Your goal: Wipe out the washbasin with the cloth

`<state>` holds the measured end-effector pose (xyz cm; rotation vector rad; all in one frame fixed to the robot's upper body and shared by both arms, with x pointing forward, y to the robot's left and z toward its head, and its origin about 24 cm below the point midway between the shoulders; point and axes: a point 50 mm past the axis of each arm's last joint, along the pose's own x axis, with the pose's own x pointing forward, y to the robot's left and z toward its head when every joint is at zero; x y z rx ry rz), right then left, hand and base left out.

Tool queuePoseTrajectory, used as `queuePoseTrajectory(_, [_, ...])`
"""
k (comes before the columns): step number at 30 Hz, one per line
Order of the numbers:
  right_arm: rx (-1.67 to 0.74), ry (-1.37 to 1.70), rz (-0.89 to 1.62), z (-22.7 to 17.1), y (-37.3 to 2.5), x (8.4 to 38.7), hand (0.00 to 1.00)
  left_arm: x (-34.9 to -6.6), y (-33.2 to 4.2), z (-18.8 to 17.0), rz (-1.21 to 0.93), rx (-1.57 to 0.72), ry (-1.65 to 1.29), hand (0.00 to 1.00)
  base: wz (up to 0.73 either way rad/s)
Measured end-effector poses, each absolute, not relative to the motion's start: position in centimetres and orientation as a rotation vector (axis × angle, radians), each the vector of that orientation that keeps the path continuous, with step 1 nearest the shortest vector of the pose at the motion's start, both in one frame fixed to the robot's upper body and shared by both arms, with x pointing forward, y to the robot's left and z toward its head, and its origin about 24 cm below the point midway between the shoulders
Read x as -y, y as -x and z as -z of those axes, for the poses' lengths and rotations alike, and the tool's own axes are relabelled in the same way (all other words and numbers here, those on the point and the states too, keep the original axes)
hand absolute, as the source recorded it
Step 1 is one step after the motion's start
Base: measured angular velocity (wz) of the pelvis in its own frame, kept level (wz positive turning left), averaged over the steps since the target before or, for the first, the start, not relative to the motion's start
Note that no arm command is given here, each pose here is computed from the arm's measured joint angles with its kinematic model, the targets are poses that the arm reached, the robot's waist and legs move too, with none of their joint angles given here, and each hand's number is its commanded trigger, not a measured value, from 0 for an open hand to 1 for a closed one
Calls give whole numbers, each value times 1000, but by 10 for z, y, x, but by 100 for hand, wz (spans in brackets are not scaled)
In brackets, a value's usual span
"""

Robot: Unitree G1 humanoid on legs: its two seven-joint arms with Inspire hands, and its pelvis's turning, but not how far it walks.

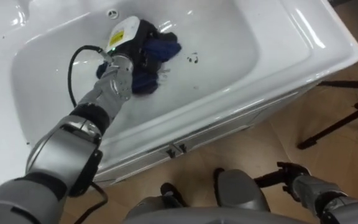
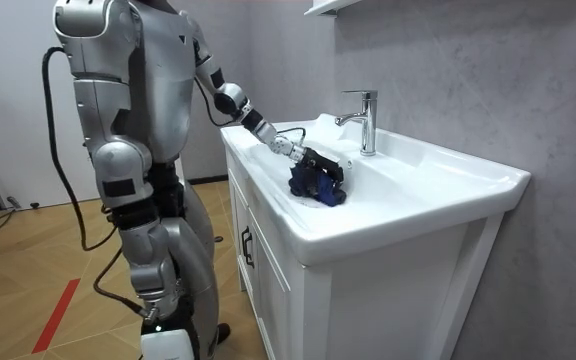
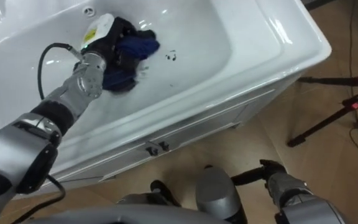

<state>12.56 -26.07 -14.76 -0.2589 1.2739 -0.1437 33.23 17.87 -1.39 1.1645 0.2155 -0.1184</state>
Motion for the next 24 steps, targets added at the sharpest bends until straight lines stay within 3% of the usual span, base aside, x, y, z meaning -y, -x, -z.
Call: queuePoseTrajectory(24, [-1327,367,140,148,-112,273,0,-236,-287,48,4,-373,-1301,100,1])
